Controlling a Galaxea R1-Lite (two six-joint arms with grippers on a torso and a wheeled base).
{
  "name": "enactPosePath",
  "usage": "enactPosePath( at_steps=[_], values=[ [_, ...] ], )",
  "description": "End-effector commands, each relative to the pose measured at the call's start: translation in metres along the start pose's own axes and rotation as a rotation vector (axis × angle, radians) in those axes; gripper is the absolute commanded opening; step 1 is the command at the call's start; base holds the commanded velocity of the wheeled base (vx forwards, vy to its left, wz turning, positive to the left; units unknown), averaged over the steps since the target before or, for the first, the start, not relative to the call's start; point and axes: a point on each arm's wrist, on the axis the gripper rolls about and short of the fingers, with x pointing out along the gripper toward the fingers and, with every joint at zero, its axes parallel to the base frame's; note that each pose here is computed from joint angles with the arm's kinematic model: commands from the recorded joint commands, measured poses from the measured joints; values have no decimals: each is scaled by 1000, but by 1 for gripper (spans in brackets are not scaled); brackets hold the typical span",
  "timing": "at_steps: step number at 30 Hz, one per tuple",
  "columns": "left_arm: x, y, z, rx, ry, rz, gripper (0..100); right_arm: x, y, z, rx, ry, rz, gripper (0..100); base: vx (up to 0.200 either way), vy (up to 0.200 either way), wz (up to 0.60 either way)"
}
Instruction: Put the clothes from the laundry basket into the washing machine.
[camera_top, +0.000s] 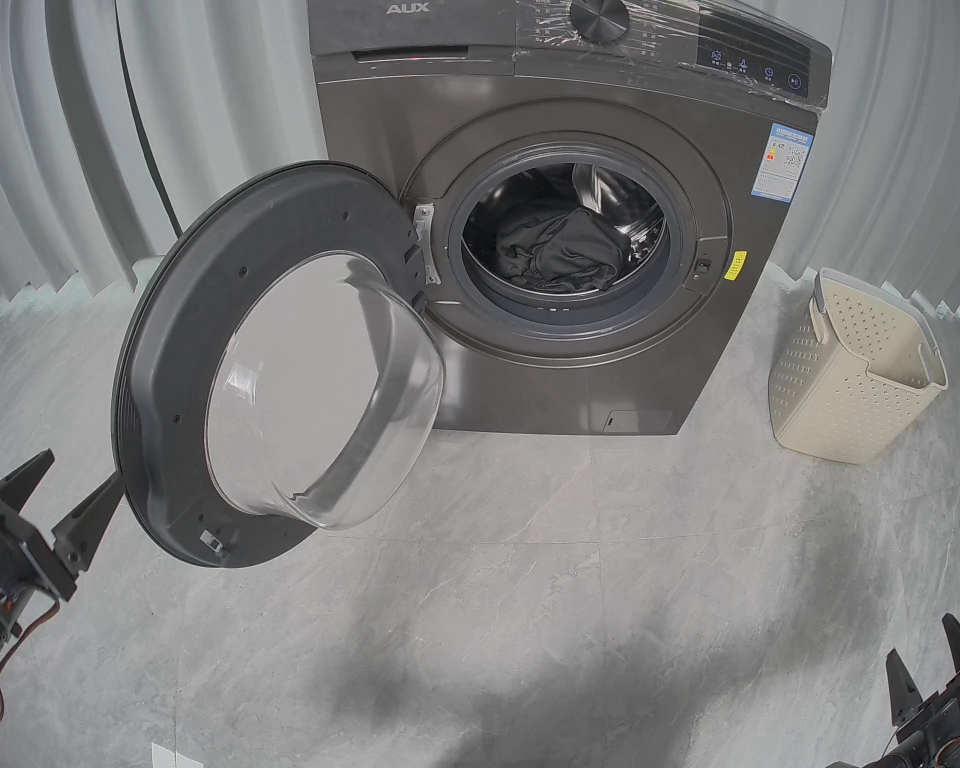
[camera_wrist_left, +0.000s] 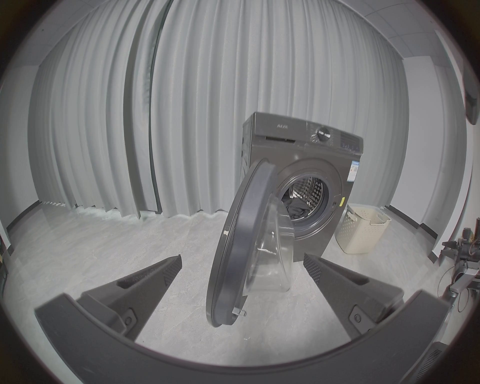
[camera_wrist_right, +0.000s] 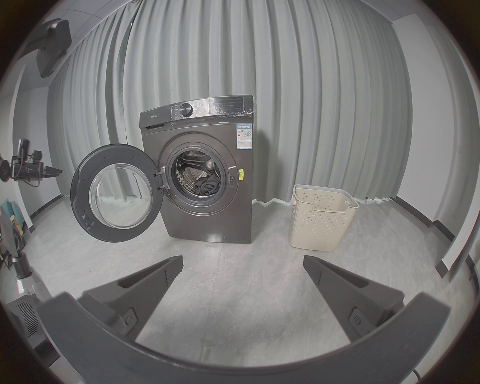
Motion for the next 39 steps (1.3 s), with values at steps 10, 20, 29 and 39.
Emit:
enactPosePath(
  at_steps=[10,20,29,39],
  values=[
    [77,4,-7,-19,125,-63,100,0,0,-4,0,1,0,100,0,0,0],
    [63,-25,-5,-16,82,-309,100,0,0,-4,0,1,0,100,0,0,0],
    [35,-45,-3,-61,44,-497,100,0,0,-4,0,1,0,100,0,0,0],
    [37,-27,0,-48,19,-274,100,0,0,-4,0,1,0,100,0,0,0]
  ],
)
